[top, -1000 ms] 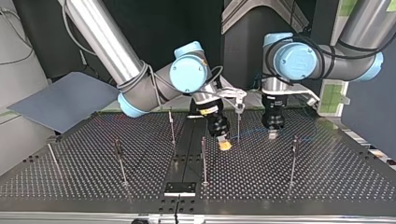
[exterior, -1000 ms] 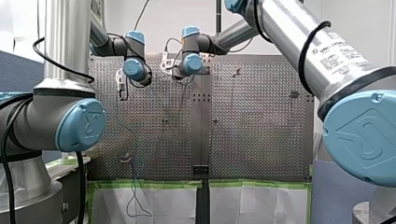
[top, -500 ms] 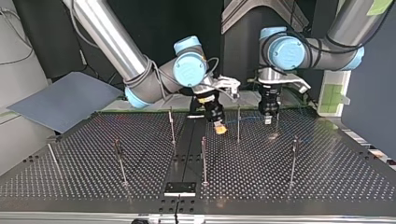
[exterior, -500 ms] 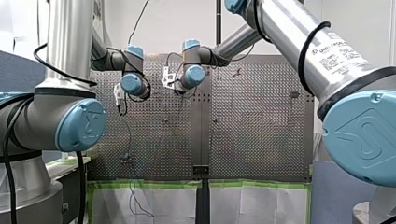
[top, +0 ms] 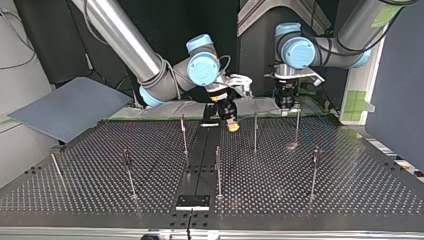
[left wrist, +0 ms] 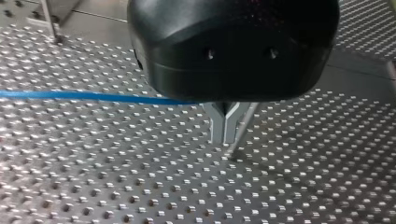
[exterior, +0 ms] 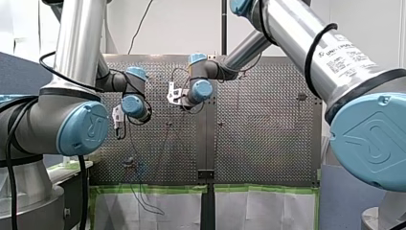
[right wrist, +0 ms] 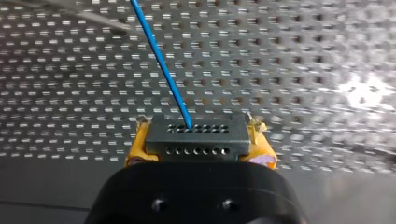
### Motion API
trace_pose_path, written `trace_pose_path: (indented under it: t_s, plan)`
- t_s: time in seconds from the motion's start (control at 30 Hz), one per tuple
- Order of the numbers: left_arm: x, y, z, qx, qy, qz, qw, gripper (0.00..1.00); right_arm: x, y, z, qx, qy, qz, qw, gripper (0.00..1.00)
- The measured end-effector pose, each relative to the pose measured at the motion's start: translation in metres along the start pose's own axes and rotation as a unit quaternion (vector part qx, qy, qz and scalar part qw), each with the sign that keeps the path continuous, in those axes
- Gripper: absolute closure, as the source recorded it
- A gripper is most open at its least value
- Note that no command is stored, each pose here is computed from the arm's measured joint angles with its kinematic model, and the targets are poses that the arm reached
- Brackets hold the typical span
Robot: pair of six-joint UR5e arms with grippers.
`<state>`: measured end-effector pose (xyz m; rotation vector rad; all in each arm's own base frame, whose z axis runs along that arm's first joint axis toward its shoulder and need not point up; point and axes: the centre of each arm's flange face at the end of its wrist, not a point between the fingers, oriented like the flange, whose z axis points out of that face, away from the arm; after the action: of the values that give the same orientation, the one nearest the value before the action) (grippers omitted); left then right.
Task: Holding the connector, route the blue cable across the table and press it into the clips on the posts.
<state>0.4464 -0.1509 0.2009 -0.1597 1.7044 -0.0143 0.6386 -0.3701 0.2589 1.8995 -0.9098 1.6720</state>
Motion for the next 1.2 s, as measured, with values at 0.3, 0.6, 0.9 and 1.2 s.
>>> trace_pose_path:
  t_s: [0.3,0.6,0.9,1.2]
  plan:
    - [0.045,0.002,-0.006,0.021,0.027,0.002,0.9994,1.0,-0.05,0.005,0.001,0.002,-0.04,-0.0126,0.9991,1.0]
    - [0.04,-0.005,0.005,0.057,-0.003,-0.021,0.9982,1.0,-0.056,0.009,0.004,0.005,-0.044,-0.0089,0.999,1.0]
    - [0.033,-0.012,0.021,0.082,-0.025,-0.034,0.9957,1.0,-0.066,0.018,0.01,0.008,-0.047,-0.0045,0.9988,1.0]
    - [0.052,-0.008,0.036,0.064,-0.014,-0.025,0.9976,1.0,-0.063,0.033,0.017,0.011,-0.042,0.0104,0.999,1.0]
